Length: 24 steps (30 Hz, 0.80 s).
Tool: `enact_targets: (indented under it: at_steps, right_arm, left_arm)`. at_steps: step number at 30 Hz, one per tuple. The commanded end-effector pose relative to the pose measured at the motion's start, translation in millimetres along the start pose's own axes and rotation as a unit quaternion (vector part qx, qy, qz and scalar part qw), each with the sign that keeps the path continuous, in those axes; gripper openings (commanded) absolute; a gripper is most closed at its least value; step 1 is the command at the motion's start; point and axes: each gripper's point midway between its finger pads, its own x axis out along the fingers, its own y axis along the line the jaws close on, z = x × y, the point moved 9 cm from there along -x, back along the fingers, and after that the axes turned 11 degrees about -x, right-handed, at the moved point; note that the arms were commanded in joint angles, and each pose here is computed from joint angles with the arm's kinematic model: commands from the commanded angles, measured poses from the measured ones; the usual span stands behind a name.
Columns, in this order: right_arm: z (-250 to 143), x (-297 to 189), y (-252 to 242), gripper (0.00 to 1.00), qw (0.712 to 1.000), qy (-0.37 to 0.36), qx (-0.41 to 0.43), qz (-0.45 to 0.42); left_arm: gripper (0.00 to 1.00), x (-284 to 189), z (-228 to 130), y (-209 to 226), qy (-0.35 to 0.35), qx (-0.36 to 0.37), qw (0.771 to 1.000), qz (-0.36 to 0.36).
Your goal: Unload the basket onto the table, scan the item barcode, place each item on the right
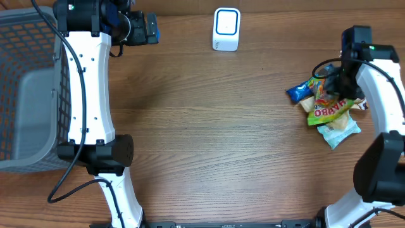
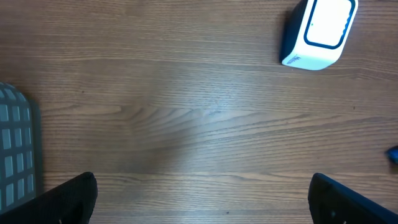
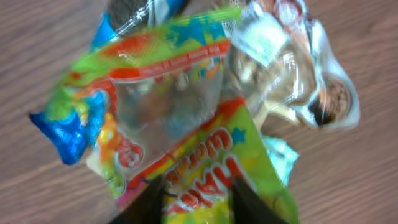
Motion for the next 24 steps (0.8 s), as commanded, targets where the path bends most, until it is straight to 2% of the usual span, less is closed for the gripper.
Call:
enact_targets:
  at_steps: [1,7,10,12,13,16,17,18,21,24]
  right_arm:
    - [2,-22,-3,0.46,1.0,-0.022,0.007,0.004]
    - [3,-107,-13,0.51,0.995,-0.09,0.015,0.045]
    - [-7,-169,-14,0.59,0.983,-0.153,0.005,0.106]
    - [-21,-211,-16,0.68,0.97,-0.197,0.001,0.144]
    - [-29,-230,-18,0.76,0.963,-0.218,-0.001,0.158]
    - [-57,-272,-26,0.8,0.949,-0.268,-0.002,0.167]
    - [-70,-286,-29,0.87,0.943,-0.288,-0.001,0.168]
    - [-79,-296,-32,1.0,0.939,-0.301,0.0,0.168]
    - [-116,-325,-40,1.0,0.921,-0.353,0.001,0.167]
    - [-148,-338,-44,1.0,0.913,-0.373,0.002,0.167]
  left_arm:
    - [1.0,3,2,2,0.001,-0.003,1.0,0.003]
    - [1.0,3,2,2,0.001,-0.003,1.0,0.003]
    - [1.0,3,2,2,0.0,-0.003,1.0,0.003]
    - [1.0,3,2,2,0.001,-0.003,1.0,0.003]
    - [1.0,3,2,2,0.0,-0.003,1.0,0.003]
    - [1.0,3,2,2,0.001,-0.003,1.0,0.003]
    - [1.0,3,2,2,0.001,-0.003,1.0,0.003]
    - [1.0,3,2,2,0.0,-0.003,1.0,0.003]
    - [0.99,3,2,2,0.001,-0.003,1.0,0.003]
    - [1.0,3,2,2,0.0,-0.003,1.0,0.003]
